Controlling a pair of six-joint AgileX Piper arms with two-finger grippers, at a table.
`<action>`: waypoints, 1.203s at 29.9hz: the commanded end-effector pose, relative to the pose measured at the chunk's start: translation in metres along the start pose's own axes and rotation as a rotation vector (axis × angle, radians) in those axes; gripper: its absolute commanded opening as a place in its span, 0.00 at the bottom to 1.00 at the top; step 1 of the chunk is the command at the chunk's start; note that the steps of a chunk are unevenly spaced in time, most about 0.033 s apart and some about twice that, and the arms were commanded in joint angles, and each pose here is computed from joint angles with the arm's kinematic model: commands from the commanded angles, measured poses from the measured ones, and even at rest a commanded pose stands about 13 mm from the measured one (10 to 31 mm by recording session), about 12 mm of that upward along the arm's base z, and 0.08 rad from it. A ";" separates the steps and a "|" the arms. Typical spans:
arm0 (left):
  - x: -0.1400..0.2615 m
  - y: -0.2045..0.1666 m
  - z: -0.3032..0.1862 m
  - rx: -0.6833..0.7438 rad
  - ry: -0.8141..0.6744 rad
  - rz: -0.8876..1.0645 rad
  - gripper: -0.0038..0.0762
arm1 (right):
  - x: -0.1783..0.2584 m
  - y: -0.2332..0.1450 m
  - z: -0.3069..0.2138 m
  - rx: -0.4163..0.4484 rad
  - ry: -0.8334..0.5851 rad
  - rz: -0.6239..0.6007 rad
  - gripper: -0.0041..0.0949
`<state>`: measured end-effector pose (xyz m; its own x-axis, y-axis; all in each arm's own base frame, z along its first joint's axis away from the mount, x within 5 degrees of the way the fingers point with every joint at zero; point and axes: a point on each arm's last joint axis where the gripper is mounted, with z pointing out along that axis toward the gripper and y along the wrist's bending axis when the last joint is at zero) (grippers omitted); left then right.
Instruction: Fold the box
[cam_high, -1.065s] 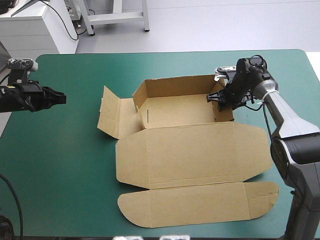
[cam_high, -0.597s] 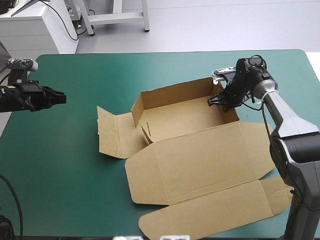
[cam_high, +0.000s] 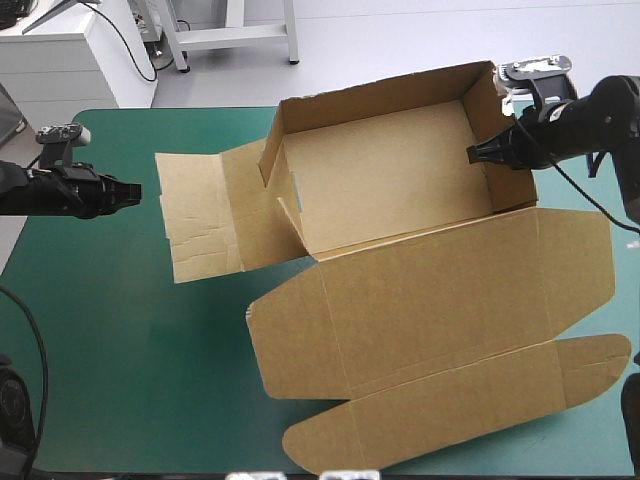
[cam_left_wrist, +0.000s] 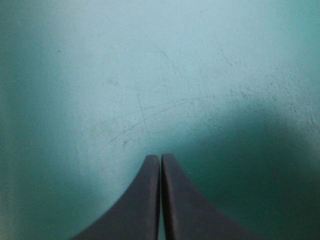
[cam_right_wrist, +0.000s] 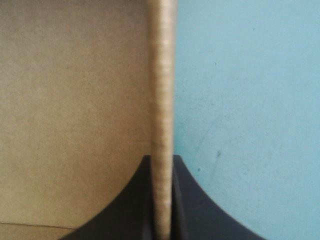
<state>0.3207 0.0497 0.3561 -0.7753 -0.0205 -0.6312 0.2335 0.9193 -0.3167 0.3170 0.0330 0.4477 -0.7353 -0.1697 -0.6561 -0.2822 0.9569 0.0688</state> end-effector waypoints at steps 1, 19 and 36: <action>-0.012 0.003 0.002 0.011 -0.085 -0.033 0.04 | -0.001 0.011 -0.045 -0.014 -0.123 -0.021 0.02; -0.006 -0.079 0.072 0.356 0.123 -0.079 0.04 | -0.017 0.026 -0.017 -0.161 -0.181 0.013 0.02; -0.010 -0.161 0.006 0.435 -0.098 0.045 0.04 | -0.023 0.010 0.023 -0.062 -0.135 0.002 0.02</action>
<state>0.3036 -0.0910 0.3852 -0.7478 0.0383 -0.6628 0.4820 0.7179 -0.5023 0.3555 0.0493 0.4186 -0.7315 -0.1684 -0.6607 -0.3145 0.9431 0.1078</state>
